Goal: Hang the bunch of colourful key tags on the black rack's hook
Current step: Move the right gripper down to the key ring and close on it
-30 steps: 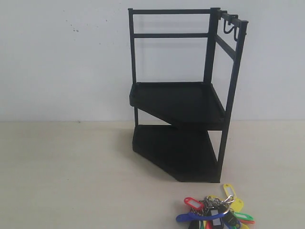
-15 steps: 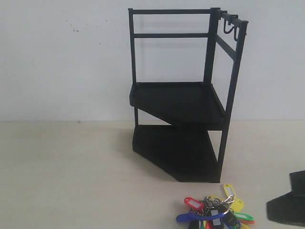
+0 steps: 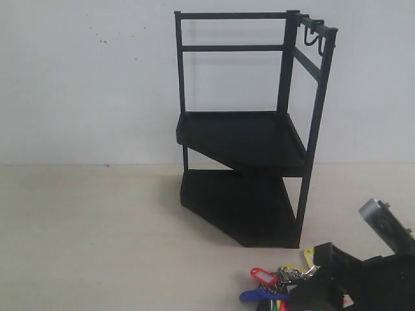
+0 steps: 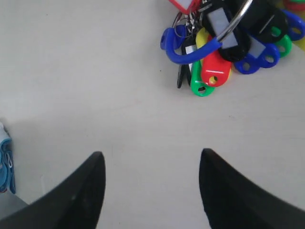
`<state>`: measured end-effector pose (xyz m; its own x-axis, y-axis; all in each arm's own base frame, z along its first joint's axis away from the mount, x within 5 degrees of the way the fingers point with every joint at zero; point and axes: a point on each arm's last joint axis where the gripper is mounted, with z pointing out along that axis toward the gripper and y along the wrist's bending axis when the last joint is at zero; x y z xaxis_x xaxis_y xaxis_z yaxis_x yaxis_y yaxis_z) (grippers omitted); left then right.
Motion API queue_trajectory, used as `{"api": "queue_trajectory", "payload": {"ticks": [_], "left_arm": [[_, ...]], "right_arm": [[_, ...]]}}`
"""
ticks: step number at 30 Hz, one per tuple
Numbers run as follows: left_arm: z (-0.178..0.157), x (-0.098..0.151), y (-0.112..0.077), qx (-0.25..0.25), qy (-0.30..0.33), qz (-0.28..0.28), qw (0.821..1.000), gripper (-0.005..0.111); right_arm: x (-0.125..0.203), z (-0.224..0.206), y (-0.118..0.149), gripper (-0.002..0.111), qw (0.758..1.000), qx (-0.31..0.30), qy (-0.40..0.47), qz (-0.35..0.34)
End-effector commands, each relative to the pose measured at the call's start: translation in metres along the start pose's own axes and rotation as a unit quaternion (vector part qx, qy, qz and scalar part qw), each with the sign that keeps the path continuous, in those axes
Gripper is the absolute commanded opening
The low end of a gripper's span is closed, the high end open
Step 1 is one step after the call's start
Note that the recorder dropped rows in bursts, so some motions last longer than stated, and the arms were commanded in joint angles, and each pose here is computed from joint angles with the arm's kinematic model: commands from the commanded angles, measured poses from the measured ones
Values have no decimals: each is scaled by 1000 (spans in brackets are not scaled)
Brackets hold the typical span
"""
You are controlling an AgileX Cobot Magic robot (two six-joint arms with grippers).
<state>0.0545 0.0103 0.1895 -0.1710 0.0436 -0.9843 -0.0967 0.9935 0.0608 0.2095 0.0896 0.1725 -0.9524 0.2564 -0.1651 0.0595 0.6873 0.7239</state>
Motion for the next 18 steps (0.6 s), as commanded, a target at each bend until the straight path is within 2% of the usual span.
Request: {"api": "queue_trajectory", "payload": {"ticks": [1, 6, 18], "left_arm": [[0, -1, 0, 1, 0, -3, 1000, 4], [0, -1, 0, 1, 0, -3, 1000, 4], [0, -1, 0, 1, 0, -3, 1000, 4]], "right_arm": [[-1, 25, -4, 55, 999, 11, -14, 27], [-6, 41, -12, 55, 997, 13, -32, 62], [-24, 56, -12, 55, 999, 12, -32, 42]]}}
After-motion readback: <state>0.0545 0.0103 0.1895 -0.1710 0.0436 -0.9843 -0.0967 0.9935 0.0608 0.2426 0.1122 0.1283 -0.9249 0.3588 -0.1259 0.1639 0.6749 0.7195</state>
